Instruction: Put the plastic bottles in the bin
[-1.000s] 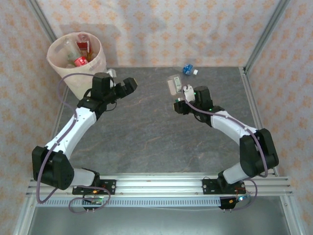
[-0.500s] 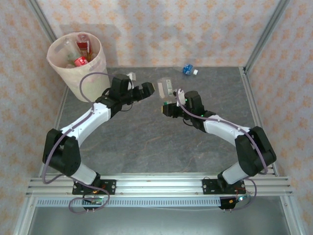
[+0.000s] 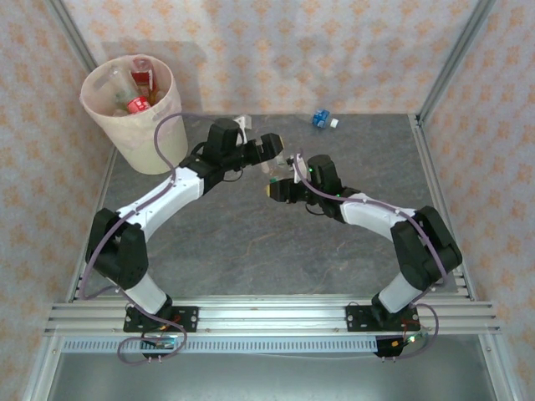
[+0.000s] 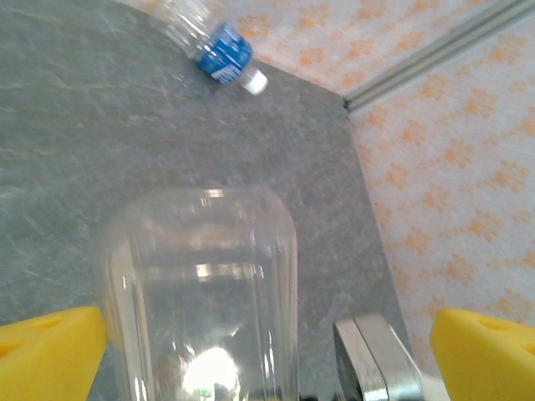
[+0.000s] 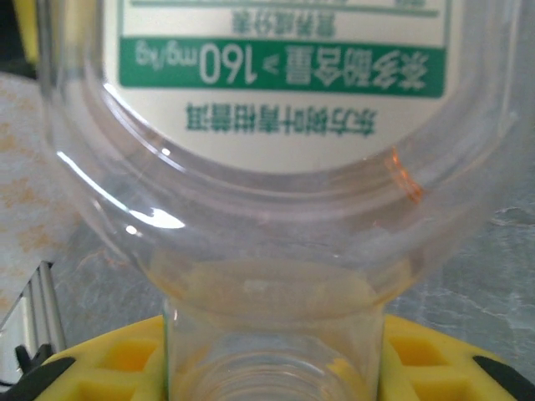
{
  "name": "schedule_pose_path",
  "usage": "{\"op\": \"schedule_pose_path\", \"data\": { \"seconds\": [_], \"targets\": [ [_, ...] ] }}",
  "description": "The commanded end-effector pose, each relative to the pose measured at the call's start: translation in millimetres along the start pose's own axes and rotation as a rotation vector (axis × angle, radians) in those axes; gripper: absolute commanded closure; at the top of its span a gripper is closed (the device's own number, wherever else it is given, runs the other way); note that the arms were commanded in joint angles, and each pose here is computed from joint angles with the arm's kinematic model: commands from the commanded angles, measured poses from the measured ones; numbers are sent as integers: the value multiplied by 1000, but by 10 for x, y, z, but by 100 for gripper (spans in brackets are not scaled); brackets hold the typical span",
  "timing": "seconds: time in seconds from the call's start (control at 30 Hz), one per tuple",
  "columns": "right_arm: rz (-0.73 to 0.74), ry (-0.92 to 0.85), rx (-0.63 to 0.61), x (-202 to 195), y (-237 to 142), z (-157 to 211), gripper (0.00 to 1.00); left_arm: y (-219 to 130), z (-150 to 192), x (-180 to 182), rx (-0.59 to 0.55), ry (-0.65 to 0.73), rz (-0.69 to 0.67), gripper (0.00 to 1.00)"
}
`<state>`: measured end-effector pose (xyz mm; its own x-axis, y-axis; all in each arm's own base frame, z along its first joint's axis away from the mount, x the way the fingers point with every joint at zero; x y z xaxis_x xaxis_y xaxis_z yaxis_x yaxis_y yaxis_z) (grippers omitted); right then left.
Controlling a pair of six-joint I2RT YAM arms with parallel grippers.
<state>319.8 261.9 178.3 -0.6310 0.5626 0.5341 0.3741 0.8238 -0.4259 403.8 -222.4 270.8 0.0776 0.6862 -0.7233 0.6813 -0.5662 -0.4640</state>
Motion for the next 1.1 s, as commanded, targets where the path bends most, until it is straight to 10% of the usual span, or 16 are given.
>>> {"op": "schedule_pose_path", "data": {
  "seconds": [0.0,0.47,0.83,0.9,1.07],
  "targets": [
    [-107,-81,-41,219,3,-204,100,26,-3,172,0,29,-182,0],
    [-160,-110,-25,353,6,-237,97,212,162,94,84,48,-179,15],
    [-65,-125,6,289,-82,-176,25,88,57,76,30,26,-136,39],
    [-45,-148,-3,291,-133,-173,0,72,40,94,20,11,-129,42],
    [61,-223,-69,281,-344,-214,1,-28,-52,197,-30,-28,-130,50]
  ]
}}
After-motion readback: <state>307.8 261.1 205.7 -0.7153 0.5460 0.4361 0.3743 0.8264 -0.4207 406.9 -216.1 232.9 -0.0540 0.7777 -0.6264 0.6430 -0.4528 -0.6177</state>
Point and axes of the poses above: each hand's point on the last joint's axis, 136 mm out from that joint toward the fingers, its own y axis out along the fingers, its own x axis along the line the jaws close on, z = x × y, the point moved 5 cm from there along -y, back along the fingers, and after that the axes turned 5 degrees about -y, right-handed, at the moved point
